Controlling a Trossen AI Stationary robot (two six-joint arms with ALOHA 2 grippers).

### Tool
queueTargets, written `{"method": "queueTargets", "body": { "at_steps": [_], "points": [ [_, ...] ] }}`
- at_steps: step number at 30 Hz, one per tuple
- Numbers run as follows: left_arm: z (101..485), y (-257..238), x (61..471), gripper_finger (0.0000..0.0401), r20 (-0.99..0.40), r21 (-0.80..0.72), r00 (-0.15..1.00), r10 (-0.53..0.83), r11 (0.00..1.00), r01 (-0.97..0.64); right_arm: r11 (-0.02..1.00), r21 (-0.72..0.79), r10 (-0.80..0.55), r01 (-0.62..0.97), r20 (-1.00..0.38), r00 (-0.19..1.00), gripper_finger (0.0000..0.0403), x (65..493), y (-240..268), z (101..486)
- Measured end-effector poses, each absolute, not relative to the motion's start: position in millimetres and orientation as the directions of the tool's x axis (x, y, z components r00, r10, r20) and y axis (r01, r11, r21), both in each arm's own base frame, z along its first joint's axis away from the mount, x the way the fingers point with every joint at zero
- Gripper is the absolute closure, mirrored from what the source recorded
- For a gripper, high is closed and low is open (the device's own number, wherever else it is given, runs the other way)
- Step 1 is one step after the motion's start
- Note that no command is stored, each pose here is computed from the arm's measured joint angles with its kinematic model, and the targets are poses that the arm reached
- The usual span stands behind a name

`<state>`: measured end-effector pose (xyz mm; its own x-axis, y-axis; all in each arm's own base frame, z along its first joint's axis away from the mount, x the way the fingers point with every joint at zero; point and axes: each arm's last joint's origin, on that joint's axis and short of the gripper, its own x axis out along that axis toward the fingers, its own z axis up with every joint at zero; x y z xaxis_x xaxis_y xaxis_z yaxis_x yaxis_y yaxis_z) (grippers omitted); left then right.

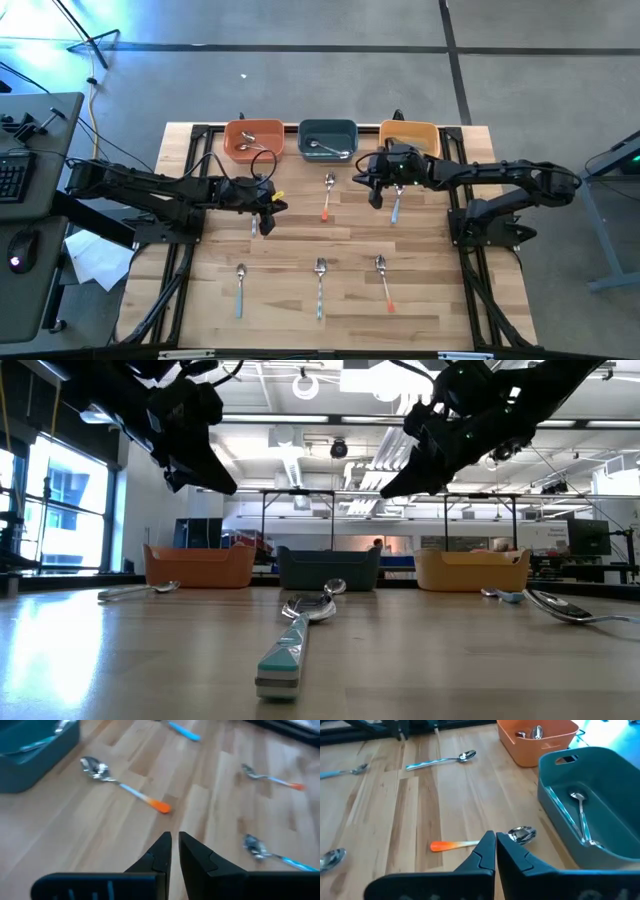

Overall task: Sort silverware by color (type)
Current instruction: Put the blue spoon into the yellow bin

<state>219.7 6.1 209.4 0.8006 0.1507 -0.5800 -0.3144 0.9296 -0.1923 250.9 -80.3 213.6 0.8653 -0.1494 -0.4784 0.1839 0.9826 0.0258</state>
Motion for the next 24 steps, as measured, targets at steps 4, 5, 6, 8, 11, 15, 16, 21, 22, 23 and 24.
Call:
{"method": "queueTargets", "body": {
  "at_steps": [4, 5, 6, 8, 11, 15, 16, 21, 22, 23, 24],
  "points": [
    [207.5, 6.6, 218.1, 0.0369, -0.595, -0.163, 0.779, 0.197, 0.92, -0.357, 0.985, 0.008, -0.145, 0.172, -0.501, 0.853, 0.0402, 253.6, -81.2, 207.2],
    [206.9, 6.4, 217.6, 0.0369, -0.602, -0.167, 0.774, 0.196, 0.917, -0.362, 0.985, 0.005, -0.144, 0.17, -0.505, 0.851, 0.0402, 254.0, -81.3, 205.9],
    [206.3, 6.4, 217.1, 0.0369, -0.608, -0.173, 0.77, 0.195, 0.914, -0.368, 0.986, -0.001, -0.144, 0.166, -0.507, 0.85, 0.0402, 254.7, -81.5, 205.0],
    [204.5, 6.3, 215.6, 0.037, -0.627, -0.179, 0.754, 0.195, 0.906, -0.383, 0.987, -0.009, -0.144, 0.162, -0.508, 0.849, 0.0403, 255.4, -81.8, 203.8],
    [202.1, 6.2, 213.5, 0.037, -0.652, -0.169, 0.733, 0.195, 0.905, -0.391, 0.987, -0.015, -0.144, 0.159, -0.504, 0.851, 0.0402, 255.8, -81.9, 204.0],
    [200.2, 6.2, 211.8, 0.037, -0.671, -0.169, 0.715, 0.195, 0.899, -0.403, 0.987, -0.016, -0.144, 0.158, -0.504, 0.851, 0.0402, 255.8, -81.9, 204.0],
    [199.9, 6.2, 211.5, 0.037, -0.674, -0.168, 0.712, 0.194, 0.899, -0.404, 0.987, -0.017, -0.145, 0.158, -0.504, 0.851, 0.0402, 255.8, -81.9, 204.0],
    [197.8, 6.2, 209.5, 0.037, -0.696, -0.161, 0.691, 0.194, 0.896, -0.414, 0.987, -0.017, -0.145, 0.158, -0.501, 0.853, 0.0402, 255.9, -82.0, 204.2],
    [197.1, 6.2, 208.8, 0.037, -0.702, -0.159, 0.685, 0.194, 0.895, -0.417, 0.987, -0.017, -0.145, 0.158, -0.501, 0.853, 0.0402, 255.9, -82.0, 204.2],
    [196.7, 6.2, 208.4, 0.037, -0.707, -0.161, 0.68, 0.194, 0.892, -0.422, 0.987, -0.017, -0.145, 0.158, -0.501, 0.853, 0.0402, 255.9, -82.0, 204.2],
    [196.3, 6.2, 207.9, 0.037, -0.711, -0.166, 0.676, 0.194, 0.888, -0.43, 0.987, -0.016, -0.145, 0.158, -0.5, 0.854, 0.0402, 256.0, -82.0, 204.3]
  ]
}}
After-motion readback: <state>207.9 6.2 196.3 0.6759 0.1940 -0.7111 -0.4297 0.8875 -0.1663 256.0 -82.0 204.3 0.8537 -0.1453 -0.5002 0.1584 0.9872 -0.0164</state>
